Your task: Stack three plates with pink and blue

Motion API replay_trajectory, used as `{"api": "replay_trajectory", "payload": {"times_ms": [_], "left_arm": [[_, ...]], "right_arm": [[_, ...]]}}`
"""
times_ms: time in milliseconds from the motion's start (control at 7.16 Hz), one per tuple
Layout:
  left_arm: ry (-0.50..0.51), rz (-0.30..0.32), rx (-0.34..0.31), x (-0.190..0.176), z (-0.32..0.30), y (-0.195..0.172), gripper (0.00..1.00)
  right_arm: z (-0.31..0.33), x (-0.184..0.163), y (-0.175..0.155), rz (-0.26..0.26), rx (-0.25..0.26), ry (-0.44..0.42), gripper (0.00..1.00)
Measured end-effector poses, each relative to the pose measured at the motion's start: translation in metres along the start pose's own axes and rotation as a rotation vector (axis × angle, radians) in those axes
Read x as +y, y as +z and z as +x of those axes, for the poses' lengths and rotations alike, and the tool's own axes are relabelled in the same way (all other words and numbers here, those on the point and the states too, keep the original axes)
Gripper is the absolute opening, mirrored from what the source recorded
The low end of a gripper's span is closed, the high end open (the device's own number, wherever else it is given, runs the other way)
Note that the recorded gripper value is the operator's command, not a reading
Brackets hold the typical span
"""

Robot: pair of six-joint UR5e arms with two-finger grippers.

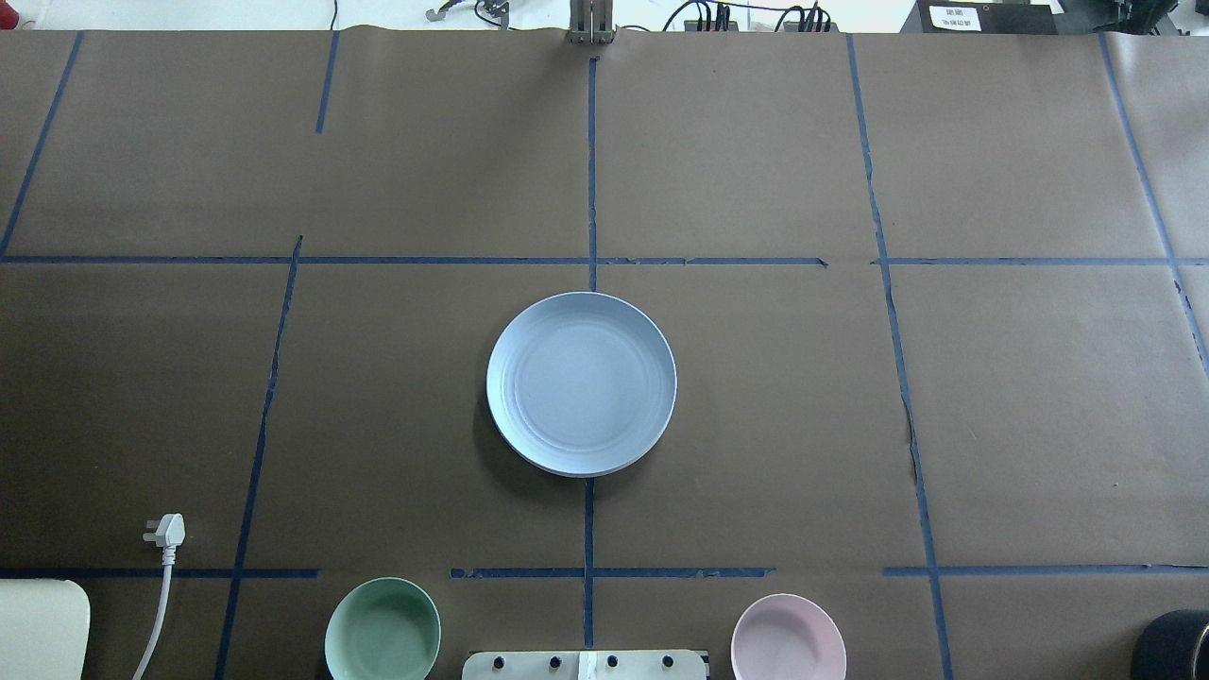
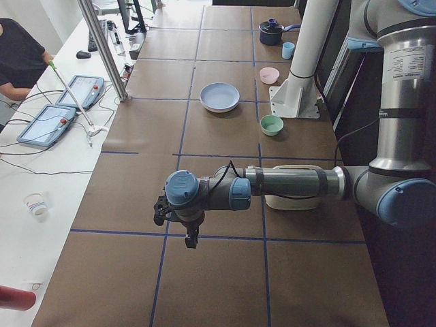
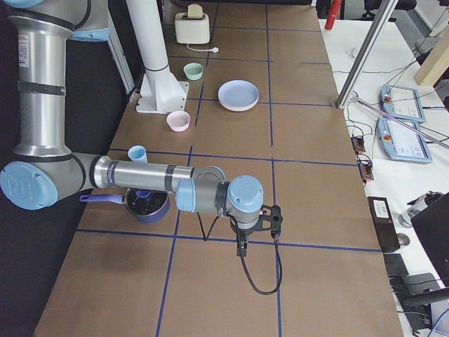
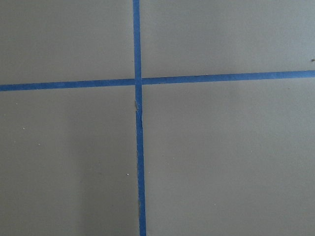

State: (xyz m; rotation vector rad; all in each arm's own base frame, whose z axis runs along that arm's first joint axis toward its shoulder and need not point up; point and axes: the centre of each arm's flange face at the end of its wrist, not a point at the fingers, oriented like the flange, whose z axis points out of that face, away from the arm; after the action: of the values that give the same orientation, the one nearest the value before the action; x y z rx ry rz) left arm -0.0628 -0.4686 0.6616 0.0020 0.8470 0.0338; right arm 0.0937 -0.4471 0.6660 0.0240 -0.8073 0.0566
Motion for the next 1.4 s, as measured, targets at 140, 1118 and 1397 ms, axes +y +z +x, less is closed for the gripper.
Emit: {"api": "replay_trajectory", "payload": {"times_ms": [140,1118,1397], "left_arm": [[-0.01,0.0,-0.002,-0.0002,0.0,-0.0001,1.0],[0.002,0.012,-0.046,-0.0016,-0.0031,-0.0013,1.0],[0.004,0.013,-0.047,-0.0017,-0.0031,-0.0013,1.0]], "right_arm": [[0.0,0.0,0.0001,0.0,0.0,0.0,1.0],[0.0004,0.0006,0.0005,-0.001,0.0,0.001,1.0],[0.0008,0.0013,0.0008,-0.001,0.0,0.002,1.0]]}}
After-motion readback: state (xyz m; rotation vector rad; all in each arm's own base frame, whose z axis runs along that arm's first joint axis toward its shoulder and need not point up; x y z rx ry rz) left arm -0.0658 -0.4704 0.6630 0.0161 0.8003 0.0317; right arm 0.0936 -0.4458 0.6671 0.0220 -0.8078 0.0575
